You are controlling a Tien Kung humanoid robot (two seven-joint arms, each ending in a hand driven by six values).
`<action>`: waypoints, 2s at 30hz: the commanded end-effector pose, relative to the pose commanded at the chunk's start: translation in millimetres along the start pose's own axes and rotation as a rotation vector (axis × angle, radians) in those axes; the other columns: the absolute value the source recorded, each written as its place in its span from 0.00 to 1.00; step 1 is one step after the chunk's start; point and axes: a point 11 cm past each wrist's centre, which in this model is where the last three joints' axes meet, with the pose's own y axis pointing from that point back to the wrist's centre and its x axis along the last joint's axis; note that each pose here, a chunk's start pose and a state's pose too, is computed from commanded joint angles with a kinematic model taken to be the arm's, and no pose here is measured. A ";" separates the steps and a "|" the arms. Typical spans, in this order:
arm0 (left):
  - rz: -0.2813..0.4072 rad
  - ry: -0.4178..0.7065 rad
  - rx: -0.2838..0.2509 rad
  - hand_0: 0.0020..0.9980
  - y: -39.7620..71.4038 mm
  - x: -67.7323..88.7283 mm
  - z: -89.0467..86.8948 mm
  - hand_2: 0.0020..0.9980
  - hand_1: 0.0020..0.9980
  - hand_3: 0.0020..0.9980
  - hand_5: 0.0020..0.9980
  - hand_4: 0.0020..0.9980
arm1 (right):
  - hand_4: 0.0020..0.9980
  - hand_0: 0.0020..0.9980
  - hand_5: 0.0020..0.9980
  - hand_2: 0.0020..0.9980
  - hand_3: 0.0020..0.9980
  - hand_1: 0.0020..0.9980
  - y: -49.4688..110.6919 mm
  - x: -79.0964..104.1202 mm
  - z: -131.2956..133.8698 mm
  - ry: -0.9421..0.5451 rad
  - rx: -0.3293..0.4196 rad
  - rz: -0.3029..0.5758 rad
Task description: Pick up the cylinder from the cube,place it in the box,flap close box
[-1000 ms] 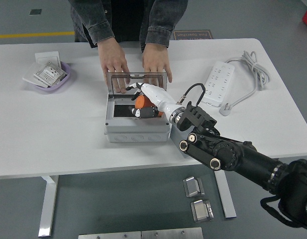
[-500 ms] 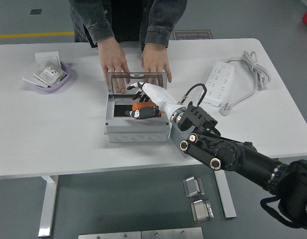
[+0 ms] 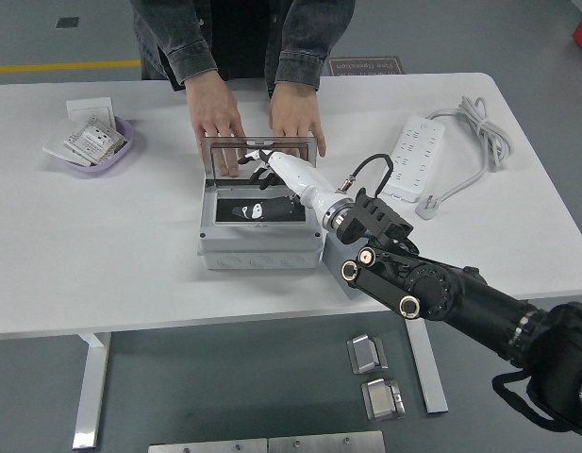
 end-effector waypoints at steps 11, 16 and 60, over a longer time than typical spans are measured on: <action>-0.011 0.015 0.017 0.74 -3.3 -7.2 -11.2 0.71 0.76 0.82 0.51 0.77 | 0.96 0.74 0.36 0.63 0.79 0.66 11.5 -15.6 -45.7 -0.100 0.079 -0.052; -0.012 0.019 0.024 0.74 -4.1 -8.2 -14.8 0.71 0.76 0.82 0.51 0.77 | 0.96 0.69 0.37 0.63 0.78 0.63 10.1 22.7 -76.0 -0.111 0.163 -0.002; -0.001 0.011 -0.002 0.74 -1.5 -3.5 -3.8 0.71 0.76 0.81 0.51 0.76 | 0.96 0.69 0.43 0.66 0.77 0.64 -26.7 81.6 -7.6 0.036 -0.019 0.016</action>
